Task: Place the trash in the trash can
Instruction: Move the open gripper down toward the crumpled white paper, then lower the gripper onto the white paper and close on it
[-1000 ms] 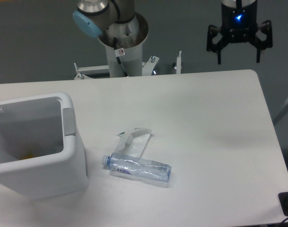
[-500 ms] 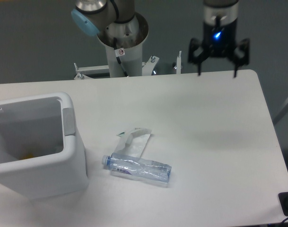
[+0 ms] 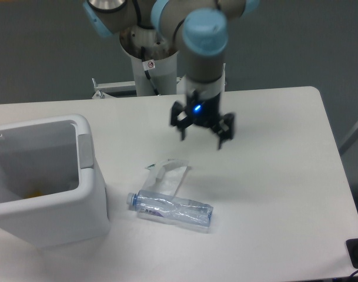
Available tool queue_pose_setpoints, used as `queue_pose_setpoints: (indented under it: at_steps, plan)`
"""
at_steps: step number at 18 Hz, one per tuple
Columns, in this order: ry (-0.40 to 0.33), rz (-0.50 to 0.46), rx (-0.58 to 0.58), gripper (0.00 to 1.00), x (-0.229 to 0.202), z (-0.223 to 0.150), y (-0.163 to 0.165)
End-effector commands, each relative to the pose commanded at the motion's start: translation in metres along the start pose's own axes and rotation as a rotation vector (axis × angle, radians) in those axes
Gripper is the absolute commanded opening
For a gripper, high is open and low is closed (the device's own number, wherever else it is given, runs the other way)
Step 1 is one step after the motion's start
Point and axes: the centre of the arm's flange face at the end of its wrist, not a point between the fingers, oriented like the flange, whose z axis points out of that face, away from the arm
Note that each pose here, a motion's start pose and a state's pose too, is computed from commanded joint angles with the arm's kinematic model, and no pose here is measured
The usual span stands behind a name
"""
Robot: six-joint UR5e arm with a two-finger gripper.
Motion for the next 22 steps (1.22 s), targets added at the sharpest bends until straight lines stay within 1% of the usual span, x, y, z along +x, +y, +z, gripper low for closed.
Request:
queue_pose_setpoints:
  at_steps: [2, 3, 4, 6, 7, 10, 12, 13, 14, 16, 17, 20, 22]
  plan:
    - [0.062, 0.002, 0.004, 1.0, 0.005, 0.022, -0.003]
    - [0.071, 0.006, -0.002, 1.0, 0.008, 0.027, -0.004]
    - [0.095, 0.015, -0.024, 1.0, 0.014, 0.046, -0.008]
    - [0.108, 0.014, -0.034, 1.0, 0.016, 0.054, -0.007]
    - [0.121, 0.018, -0.049, 1.0, 0.023, 0.073, -0.005]
    - [0.114, 0.033, -0.044, 1.0, 0.03, 0.089, -0.001]
    - [0.114, 0.033, -0.046, 1.0, 0.03, 0.09, -0.002]
    - [0.112, 0.031, -0.05, 0.84, 0.028, 0.09, -0.003]
    - [0.108, 0.017, -0.052, 0.62, 0.027, 0.09, -0.003]
    - [0.098, -0.048, -0.051, 0.25, 0.025, 0.088, -0.006]
    - [0.097, -0.053, -0.05, 0.17, 0.024, 0.088, -0.007]
    - [0.093, -0.053, -0.051, 0.0, 0.024, 0.085, -0.007]
    - [0.096, -0.052, -0.054, 0.0, 0.024, 0.085, -0.006]
